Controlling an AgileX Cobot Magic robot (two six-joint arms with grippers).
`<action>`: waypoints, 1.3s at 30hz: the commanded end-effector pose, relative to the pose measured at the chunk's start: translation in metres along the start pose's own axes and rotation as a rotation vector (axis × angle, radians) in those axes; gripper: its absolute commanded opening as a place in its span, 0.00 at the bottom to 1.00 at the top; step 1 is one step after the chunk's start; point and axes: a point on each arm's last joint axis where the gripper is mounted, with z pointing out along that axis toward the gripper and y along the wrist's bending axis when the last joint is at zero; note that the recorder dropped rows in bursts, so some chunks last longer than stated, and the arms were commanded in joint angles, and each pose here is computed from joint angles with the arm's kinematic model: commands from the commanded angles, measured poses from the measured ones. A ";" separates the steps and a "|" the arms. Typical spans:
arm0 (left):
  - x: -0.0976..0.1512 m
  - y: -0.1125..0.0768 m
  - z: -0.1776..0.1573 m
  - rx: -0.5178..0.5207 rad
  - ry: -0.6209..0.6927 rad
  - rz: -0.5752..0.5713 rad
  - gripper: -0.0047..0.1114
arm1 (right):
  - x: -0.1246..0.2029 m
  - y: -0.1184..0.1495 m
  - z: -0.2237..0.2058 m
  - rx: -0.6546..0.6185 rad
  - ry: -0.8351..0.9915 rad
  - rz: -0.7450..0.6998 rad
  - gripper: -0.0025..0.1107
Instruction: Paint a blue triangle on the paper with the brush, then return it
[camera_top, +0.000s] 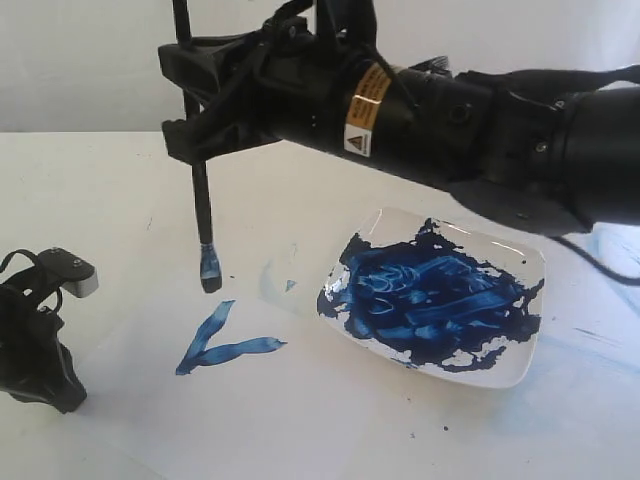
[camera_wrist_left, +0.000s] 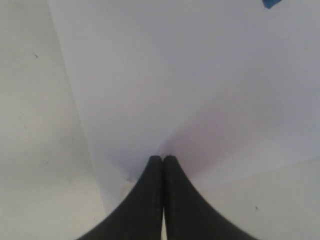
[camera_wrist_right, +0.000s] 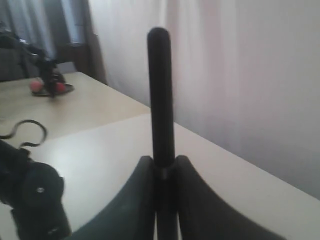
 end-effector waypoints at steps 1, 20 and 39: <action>0.004 -0.005 0.003 0.036 0.026 -0.002 0.04 | 0.008 -0.021 -0.008 -0.145 -0.026 0.092 0.02; 0.004 -0.005 0.003 0.040 0.029 -0.002 0.04 | 0.060 -0.058 0.006 -0.033 -0.026 0.060 0.02; 0.004 -0.006 0.003 0.041 0.030 -0.002 0.04 | 0.088 -0.072 0.014 0.029 -0.074 0.072 0.02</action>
